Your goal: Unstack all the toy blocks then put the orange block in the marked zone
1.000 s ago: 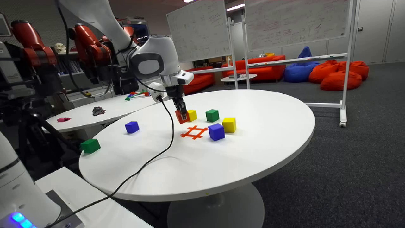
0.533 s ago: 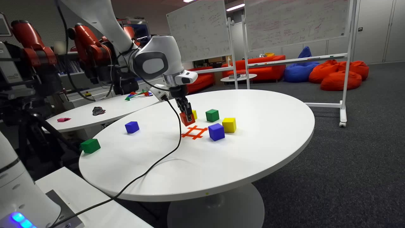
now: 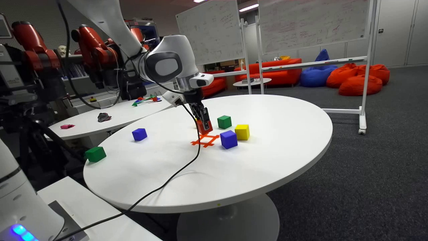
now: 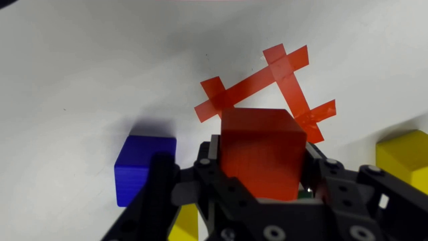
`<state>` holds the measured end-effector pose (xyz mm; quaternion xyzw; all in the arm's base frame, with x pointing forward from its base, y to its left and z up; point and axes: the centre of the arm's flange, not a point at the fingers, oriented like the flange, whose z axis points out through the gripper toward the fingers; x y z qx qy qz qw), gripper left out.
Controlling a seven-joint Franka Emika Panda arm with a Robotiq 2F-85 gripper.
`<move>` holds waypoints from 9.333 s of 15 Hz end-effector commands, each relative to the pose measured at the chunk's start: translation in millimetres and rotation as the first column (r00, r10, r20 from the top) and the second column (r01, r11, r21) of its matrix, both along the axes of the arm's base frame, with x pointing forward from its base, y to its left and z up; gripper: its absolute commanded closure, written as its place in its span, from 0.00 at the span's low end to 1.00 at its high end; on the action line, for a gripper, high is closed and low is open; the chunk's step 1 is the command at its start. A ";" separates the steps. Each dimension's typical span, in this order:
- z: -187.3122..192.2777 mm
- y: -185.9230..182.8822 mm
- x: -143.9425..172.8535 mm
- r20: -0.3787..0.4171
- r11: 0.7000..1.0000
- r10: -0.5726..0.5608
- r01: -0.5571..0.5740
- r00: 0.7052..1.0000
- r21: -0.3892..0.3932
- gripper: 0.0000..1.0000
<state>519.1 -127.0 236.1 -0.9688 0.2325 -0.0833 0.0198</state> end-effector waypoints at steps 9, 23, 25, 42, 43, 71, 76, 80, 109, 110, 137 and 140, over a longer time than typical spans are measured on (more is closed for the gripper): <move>-5.8 11.1 -6.0 -0.118 0.994 0.065 -0.075 0.991 -0.081 0.69; -13.1 24.1 -2.0 -0.176 0.968 0.198 -0.220 0.964 -0.122 0.69; -14.7 37.2 -0.1 -0.219 0.933 0.299 -0.332 0.929 -0.138 0.69; -11.8 43.8 18.5 -0.224 0.913 0.344 -0.381 0.912 -0.148 0.69; -11.4 41.4 21.4 -0.218 0.918 0.336 -0.371 0.916 -0.143 0.69; -28.3 44.6 56.4 -0.201 0.941 0.285 -0.314 0.937 -0.127 0.69; -34.1 44.2 58.6 -0.210 0.943 0.280 -0.309 0.937 -0.123 0.69; -35.1 43.5 60.4 -0.209 0.945 0.274 -0.303 0.939 -0.120 0.69; -37.4 39.3 62.9 -0.201 0.953 0.254 -0.280 0.946 -0.115 0.69; -37.6 39.8 62.8 -0.202 0.953 0.252 -0.279 0.946 -0.118 0.69; -55.8 35.0 54.4 -0.226 0.952 0.248 -0.280 0.942 -0.123 0.69; -54.8 35.8 54.6 -0.226 0.952 0.243 -0.277 0.943 -0.134 0.19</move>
